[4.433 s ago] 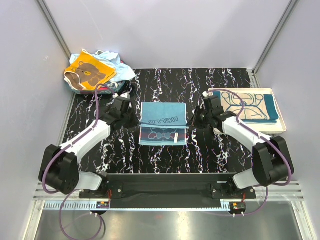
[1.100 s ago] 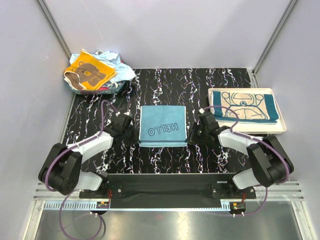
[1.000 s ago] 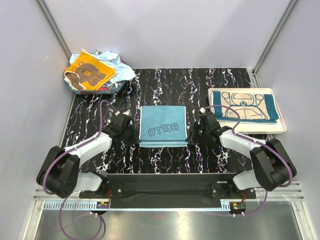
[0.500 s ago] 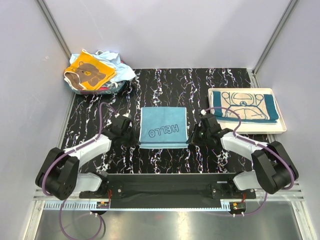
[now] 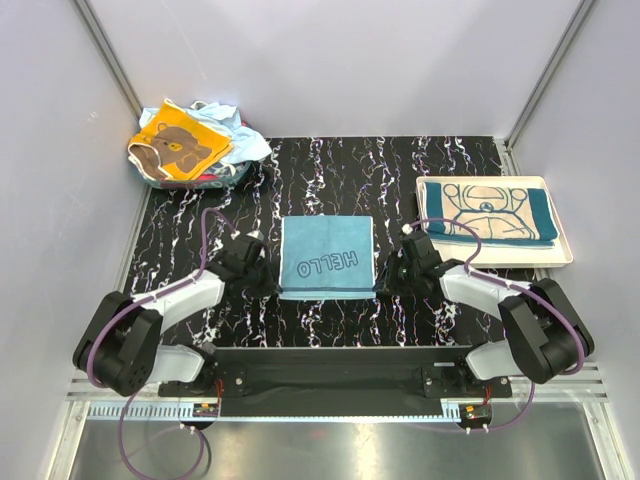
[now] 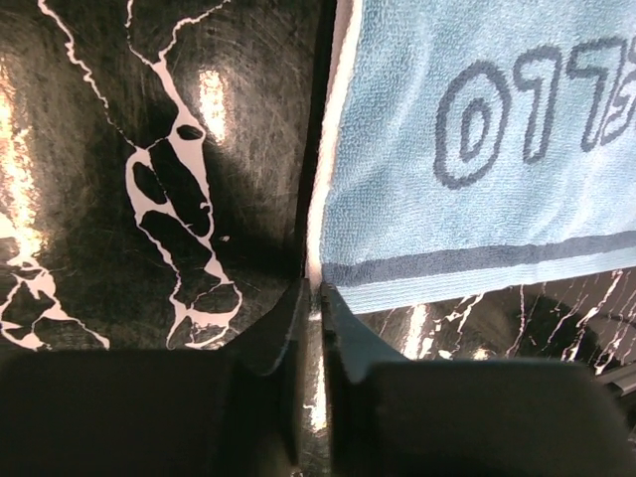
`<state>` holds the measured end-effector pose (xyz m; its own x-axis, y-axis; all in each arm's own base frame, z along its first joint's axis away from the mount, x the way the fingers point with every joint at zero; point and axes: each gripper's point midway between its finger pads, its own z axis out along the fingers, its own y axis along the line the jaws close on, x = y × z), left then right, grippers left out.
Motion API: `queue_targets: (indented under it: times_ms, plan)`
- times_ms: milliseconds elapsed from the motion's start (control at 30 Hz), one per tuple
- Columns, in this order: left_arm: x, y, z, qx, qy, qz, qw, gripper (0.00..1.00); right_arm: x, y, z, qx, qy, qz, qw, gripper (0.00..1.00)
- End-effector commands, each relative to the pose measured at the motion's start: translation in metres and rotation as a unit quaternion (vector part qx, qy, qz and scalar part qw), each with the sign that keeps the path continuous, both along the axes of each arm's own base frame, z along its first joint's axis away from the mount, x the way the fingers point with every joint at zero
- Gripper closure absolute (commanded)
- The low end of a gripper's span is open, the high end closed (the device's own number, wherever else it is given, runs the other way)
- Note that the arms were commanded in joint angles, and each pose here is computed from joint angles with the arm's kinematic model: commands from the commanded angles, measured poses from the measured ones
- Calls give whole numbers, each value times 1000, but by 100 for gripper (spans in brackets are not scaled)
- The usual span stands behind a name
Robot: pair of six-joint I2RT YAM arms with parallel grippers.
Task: Fold and stack the towels
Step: Fold the towel
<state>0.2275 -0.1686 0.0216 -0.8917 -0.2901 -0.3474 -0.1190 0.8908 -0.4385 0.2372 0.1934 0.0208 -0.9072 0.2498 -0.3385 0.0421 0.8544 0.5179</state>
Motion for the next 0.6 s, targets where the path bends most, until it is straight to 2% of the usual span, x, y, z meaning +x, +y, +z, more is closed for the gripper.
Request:
queue_targets:
  times_ms: [0, 100, 233, 367, 500, 533, 567]
  plan:
    - [7, 3, 10, 10, -18, 3, 1000, 76, 9, -2, 9, -10, -23, -7, 1000, 68]
    - [9, 6, 18, 18, -24, 3, 1000, 61, 14, -3, 18, -16, -33, -8, 999, 56]
    - [15, 9, 42, 25, -45, 3, 999, 54, 28, -17, 35, -55, -59, -35, 996, 46]
    - [35, 9, 70, 31, -77, 13, 996, 50, 53, -13, 68, -55, -104, -43, 992, 46]
    - [81, 4, 103, 16, -116, 36, 992, 48, 83, 1, 97, -37, -147, -44, 987, 42]
    - [93, 0, 109, 9, -129, 33, 991, 48, 94, -4, 89, -68, -148, -47, 986, 42]
    - [103, -1, 98, 16, -117, 32, 993, 48, 110, 2, 105, -69, -163, -48, 983, 41]
